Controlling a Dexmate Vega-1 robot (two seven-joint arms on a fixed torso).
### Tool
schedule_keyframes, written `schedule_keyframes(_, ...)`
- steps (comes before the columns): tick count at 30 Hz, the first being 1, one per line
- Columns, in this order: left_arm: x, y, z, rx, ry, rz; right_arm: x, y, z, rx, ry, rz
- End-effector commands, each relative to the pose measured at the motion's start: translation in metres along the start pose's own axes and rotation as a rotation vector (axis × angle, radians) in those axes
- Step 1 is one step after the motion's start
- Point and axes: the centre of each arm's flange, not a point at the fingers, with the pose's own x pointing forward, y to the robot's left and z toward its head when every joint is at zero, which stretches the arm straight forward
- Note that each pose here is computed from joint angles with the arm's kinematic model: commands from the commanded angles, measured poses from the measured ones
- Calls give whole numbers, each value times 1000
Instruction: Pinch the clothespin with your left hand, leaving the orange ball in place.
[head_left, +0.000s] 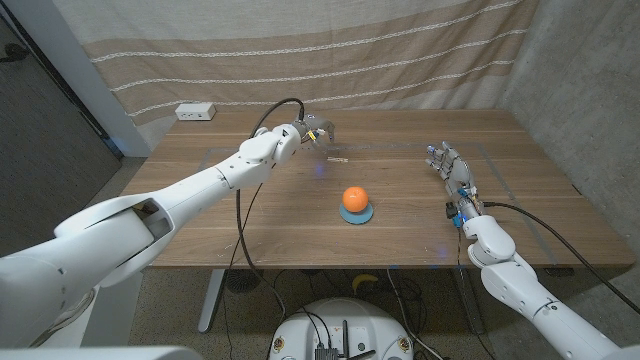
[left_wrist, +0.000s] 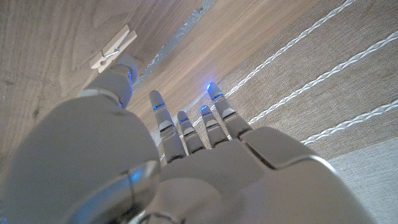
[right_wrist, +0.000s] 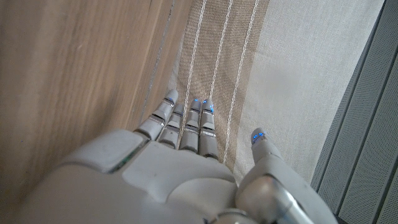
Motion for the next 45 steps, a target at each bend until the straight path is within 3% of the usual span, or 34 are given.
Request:
schedule_keyframes(1,9,-10,1,-6,-11,-12,5,1,-1,1,4,-1)
schedule_keyframes(45,26,-35,5,-18,-23,-53,14,-2,-4,-2,12,-16)
